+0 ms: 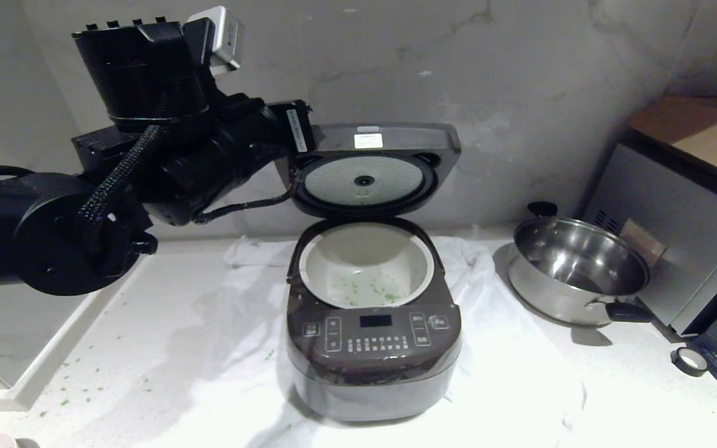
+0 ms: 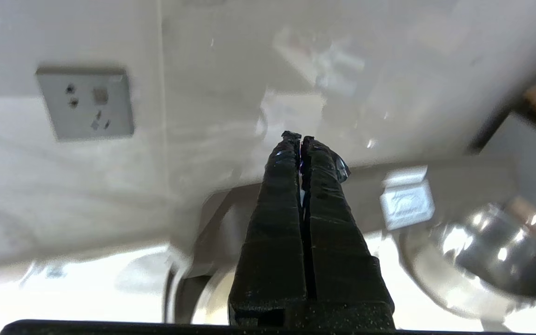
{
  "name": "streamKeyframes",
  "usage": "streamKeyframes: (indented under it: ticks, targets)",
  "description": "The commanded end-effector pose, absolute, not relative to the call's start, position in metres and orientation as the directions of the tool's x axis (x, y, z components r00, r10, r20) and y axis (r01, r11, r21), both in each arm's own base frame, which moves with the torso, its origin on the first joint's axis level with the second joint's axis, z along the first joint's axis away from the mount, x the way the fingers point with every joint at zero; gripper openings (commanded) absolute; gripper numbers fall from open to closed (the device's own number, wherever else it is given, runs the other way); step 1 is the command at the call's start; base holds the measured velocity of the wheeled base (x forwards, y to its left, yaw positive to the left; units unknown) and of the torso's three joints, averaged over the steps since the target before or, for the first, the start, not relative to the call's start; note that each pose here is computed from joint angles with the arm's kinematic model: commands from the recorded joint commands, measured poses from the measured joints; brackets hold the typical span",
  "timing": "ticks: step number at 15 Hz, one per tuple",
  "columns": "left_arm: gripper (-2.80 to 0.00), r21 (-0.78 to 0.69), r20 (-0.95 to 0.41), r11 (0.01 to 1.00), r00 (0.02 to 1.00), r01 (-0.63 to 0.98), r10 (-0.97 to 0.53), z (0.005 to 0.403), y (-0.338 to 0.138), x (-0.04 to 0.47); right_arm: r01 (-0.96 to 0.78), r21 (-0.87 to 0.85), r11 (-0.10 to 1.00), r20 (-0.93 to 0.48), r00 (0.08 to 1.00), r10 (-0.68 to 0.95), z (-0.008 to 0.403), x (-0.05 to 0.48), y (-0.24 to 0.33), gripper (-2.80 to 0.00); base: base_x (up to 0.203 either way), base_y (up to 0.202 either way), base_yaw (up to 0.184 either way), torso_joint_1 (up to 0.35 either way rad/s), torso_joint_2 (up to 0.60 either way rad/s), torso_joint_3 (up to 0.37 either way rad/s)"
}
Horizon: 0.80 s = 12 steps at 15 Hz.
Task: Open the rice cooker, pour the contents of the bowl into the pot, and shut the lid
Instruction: Open the rice cooker
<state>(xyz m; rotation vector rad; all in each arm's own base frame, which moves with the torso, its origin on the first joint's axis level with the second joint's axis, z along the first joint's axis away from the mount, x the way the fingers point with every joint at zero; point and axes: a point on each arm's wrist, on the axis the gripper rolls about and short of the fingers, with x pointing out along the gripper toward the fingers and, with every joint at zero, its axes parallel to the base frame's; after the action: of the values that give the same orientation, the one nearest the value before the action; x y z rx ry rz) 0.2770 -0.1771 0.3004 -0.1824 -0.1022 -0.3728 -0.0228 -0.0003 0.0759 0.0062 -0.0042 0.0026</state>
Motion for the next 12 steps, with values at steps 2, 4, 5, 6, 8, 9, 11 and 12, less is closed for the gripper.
streamKeyframes:
  ticks: [2,4,5,6,8,9,11,12]
  targets:
    - [-2.8,-0.142,0.106,0.899,0.909,0.415,-0.403,0.304,-0.15,0.26,-0.003,0.006,1.0,0.003,1.0,0.003,0.076,-0.023,0.0,-2.8,0.0,0.0,0.0,0.0,0.0,0.0]
    - [-2.8,-0.131,0.083,0.899,0.909,0.417,-0.409,0.299,-0.127,0.251,-0.003,0.006,1.0,0.003,1.0,0.003,0.076,-0.023,0.0,-2.8,0.0,0.0,0.0,0.0,0.0,0.0]
    - [-2.8,-0.127,0.07,0.899,0.908,0.419,-0.413,0.295,-0.117,0.246,-0.003,0.006,1.0,0.003,1.0,0.003,0.076,-0.023,0.0,-2.8,0.0,0.0,0.0,0.0,0.0,0.0]
    - [-2.8,-0.125,0.053,0.901,0.909,0.416,-0.413,0.289,-0.108,0.24,-0.003,0.006,1.0,0.003,1.0,0.003,0.076,-0.023,0.0,-2.8,0.0,0.0,0.0,0.0,0.0,0.0]
    - [-2.8,-0.122,0.039,0.909,0.917,0.399,-0.398,0.281,-0.086,0.22,-0.003,0.006,1.0,0.003,1.0,0.003,0.076,-0.023,0.0,-2.8,0.0,0.0,0.0,0.0,0.0,0.0]
    - [-2.8,-0.12,0.034,0.912,0.92,0.392,-0.391,0.277,-0.077,0.209,-0.003,0.006,1.0,0.003,1.0,0.003,0.076,-0.023,0.0,-2.8,0.0,0.0,0.0,0.0,0.0,0.0]
    - [-2.8,-0.106,0.016,0.922,0.928,0.373,-0.373,0.263,-0.057,0.184,-0.003,0.006,1.0,0.003,1.0,0.003,0.076,-0.023,0.0,-2.8,0.0,0.0,0.0,0.0,0.0,0.0]
    - [-2.8,-0.099,0.015,0.93,0.934,0.355,-0.356,0.257,-0.049,0.172,-0.003,0.006,1.0,0.003,1.0,0.003,0.076,-0.023,0.0,-2.8,0.0,0.0,0.0,0.0,0.0,0.0]
